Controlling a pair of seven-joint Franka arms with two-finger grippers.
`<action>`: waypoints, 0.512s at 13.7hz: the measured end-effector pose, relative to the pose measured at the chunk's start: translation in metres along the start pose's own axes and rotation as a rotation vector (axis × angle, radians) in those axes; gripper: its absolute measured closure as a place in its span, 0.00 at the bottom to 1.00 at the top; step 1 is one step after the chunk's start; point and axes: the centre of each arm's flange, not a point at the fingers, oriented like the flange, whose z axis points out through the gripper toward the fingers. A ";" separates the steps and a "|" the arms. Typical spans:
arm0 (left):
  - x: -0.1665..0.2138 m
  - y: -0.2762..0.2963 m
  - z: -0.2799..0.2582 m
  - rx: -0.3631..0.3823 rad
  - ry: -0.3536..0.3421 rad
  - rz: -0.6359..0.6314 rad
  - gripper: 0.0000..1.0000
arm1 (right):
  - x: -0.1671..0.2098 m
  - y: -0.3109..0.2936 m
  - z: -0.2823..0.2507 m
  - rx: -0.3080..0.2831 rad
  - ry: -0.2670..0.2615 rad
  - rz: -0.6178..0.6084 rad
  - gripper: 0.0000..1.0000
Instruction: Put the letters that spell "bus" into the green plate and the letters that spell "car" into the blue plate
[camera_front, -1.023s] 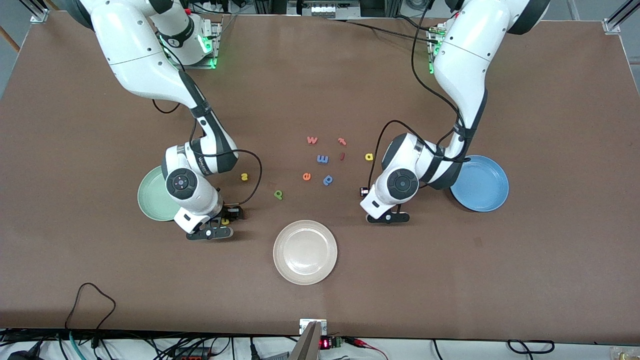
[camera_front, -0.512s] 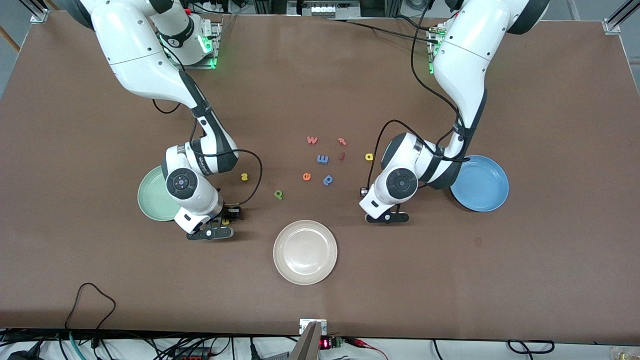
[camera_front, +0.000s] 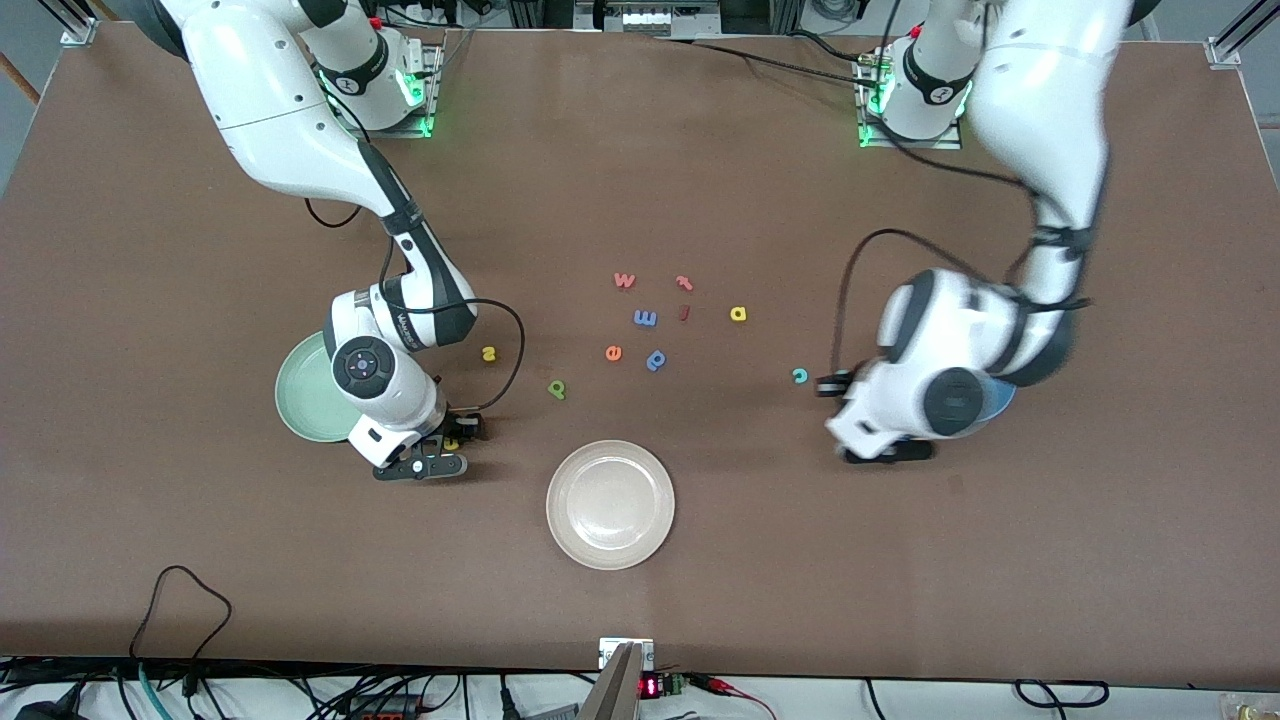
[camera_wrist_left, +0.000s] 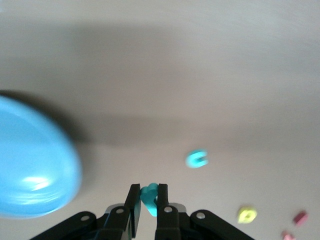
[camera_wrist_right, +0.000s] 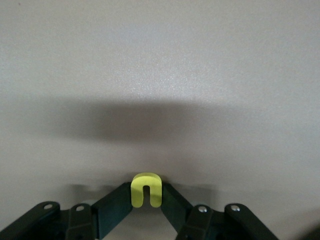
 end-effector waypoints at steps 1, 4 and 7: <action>0.000 -0.039 -0.010 0.008 -0.005 0.015 0.83 | 0.002 0.000 -0.004 0.001 0.007 -0.001 0.67; 0.009 -0.134 0.012 0.002 -0.036 0.081 0.83 | 0.006 0.006 -0.038 -0.010 -0.017 0.001 0.67; 0.014 -0.179 0.068 -0.020 0.001 0.101 0.83 | 0.002 0.049 -0.085 -0.025 -0.066 -0.018 0.67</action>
